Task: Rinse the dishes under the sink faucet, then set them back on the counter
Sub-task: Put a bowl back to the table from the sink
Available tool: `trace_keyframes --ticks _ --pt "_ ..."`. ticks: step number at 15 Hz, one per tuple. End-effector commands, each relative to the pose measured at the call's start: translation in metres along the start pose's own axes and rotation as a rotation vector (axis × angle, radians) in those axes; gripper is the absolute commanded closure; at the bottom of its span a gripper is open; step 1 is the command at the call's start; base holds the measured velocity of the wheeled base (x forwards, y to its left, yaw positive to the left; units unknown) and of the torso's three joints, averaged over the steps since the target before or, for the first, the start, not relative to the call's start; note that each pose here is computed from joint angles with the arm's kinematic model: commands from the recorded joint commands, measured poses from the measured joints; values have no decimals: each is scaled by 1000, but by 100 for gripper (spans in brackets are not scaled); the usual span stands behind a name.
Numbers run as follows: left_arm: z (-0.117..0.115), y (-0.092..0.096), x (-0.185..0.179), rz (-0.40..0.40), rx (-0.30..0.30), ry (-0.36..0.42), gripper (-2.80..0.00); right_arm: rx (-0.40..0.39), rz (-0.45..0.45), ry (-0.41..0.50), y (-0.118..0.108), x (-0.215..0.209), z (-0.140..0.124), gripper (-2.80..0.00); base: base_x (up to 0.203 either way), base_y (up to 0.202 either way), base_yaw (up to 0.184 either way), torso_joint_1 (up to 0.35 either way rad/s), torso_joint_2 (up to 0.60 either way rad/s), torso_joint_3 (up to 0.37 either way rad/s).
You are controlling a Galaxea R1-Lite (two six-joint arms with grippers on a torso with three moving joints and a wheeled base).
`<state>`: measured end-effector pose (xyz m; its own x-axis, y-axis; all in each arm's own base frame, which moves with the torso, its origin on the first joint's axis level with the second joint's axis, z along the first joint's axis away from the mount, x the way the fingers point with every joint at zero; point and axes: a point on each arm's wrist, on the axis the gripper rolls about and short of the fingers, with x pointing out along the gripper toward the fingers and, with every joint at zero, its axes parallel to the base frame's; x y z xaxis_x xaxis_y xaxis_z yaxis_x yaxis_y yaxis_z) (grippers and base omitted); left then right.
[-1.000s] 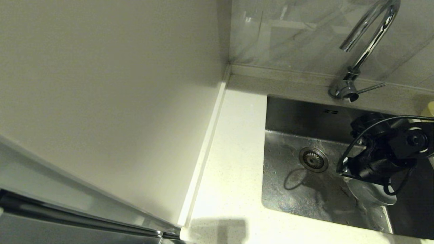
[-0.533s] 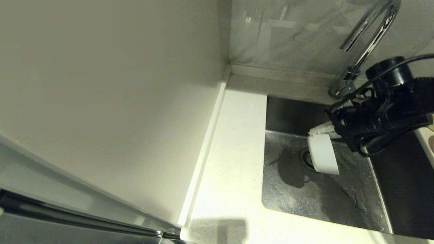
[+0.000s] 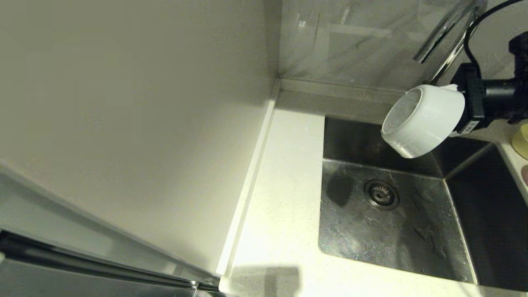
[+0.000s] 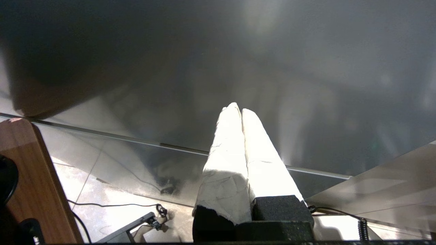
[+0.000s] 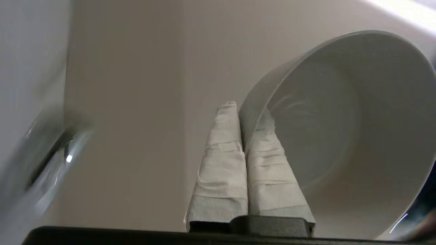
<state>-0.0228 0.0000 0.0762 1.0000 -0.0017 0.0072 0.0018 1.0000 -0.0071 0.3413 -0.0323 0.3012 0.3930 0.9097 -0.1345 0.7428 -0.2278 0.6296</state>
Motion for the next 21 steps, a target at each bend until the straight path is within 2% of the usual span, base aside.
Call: trace_keyframes --ticks 1,3,4,5,7,8,10,13,17,19,20,21 --pt "-1 0 0 0 -1 3 0 139 -19 -6 -22 -3 37 0 0 0 0 0 0 0" --pt "-1 0 0 0 -1 3 0 137 -7 10 -20 -10 36 0 0 0 0 0 0 0" --pt "-1 0 0 0 -1 3 0 96 9 20 -9 -14 24 0 0 0 0 0 0 0" --pt "-1 0 0 0 -1 3 0 13 33 33 8 -20 4 0 0 0 0 0 0 0" --pt "-1 0 0 0 -1 3 0 -109 64 42 23 -29 -23 0 0 0 0 0 0 0" --pt "-1 0 0 0 -1 3 0 -153 78 34 23 -35 -27 0 0 0 0 0 0 0" --pt "-1 0 0 0 -1 3 0 -239 114 -14 7 -56 -16 0 0 0 0 0 0 0" --pt "-1 0 0 0 -1 3 0 -639 193 -152 -7 -106 -29 0 0 0 0 0 0 0" --pt "-1 0 0 0 -1 2 0 -1276 179 -389 -28 -149 -48 0 0 0 0 0 0 0" --pt "-1 0 0 0 -1 3 0 -1578 101 -589 -38 -162 -62 0 0 0 0 0 0 0" --pt "-1 0 0 0 -1 3 0 -1693 9 -767 -39 -164 -65 0 0 0 0 0 0 0" --pt "0 0 0 0 -1 1 0 -1817 -127 -936 -40 -165 -67 0 0 0 0 0 0 0"
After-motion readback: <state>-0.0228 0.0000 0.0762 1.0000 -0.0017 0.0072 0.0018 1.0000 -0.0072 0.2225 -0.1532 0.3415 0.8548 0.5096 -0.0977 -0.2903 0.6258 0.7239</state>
